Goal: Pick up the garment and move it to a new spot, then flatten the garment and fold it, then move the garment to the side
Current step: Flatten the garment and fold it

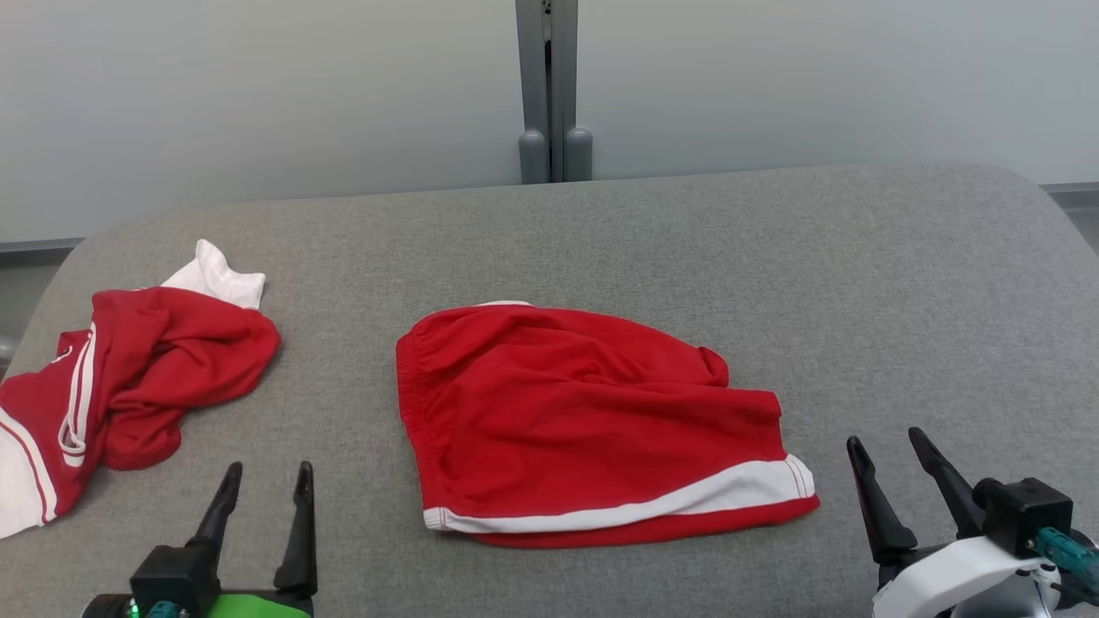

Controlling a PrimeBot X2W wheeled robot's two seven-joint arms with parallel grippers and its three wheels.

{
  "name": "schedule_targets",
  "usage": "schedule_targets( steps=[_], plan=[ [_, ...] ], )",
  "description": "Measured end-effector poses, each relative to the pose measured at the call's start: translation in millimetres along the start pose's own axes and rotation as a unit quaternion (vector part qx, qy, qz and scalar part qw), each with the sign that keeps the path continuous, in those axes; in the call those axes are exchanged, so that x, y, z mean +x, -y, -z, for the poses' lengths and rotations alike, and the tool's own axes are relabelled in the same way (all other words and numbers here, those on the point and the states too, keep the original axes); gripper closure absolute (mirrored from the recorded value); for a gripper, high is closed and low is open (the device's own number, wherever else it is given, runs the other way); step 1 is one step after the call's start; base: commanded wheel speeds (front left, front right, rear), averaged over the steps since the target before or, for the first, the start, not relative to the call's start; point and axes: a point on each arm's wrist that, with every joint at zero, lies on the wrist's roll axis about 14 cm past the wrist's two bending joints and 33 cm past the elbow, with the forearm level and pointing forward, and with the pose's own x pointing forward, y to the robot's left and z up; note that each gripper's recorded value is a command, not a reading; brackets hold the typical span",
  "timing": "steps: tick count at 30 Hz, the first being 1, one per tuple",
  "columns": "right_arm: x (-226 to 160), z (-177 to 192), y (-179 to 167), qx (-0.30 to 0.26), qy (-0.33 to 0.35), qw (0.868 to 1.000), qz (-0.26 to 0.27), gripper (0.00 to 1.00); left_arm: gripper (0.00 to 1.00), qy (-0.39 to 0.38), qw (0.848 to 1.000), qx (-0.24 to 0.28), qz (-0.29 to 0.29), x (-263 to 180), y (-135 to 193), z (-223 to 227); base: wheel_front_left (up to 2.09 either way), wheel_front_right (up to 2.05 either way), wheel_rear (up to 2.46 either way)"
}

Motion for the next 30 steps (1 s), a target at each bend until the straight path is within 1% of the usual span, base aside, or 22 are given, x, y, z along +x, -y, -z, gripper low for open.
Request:
schedule_targets(
  steps=[6,9,14,18,23,30],
  plan=[
    [13,18,1,-0.010,-0.036,0.999,-0.009,0.00,0.00,-0.036,0.998,-0.003,0.048,10,29,22,0.00,0.00,0.00],
    [16,34,2,-0.010,-0.063,0.998,-0.012,0.00,0.00,-0.058,0.996,-0.006,0.069,14,43,36,0.00,0.00,0.00],
    [25,59,1,-0.005,-0.101,0.995,-0.019,0.00,0.00,-0.109,0.989,-0.009,0.098,17,61,68,0.00,0.00,0.00],
    [29,78,-2,0.002,-0.128,0.991,-0.025,0.00,0.00,-0.152,0.980,-0.013,0.125,15,77,94,0.00,0.00,0.00],
    [35,95,-6,0.007,-0.153,0.988,-0.034,0.00,0.00,-0.189,0.973,-0.024,0.132,15,81,116,0.00,0.00,0.00],
    [41,113,-12,0.019,-0.176,0.983,-0.042,0.00,0.00,-0.217,0.964,-0.037,0.146,21,91,132,0.00,0.00,0.00]
  ],
)
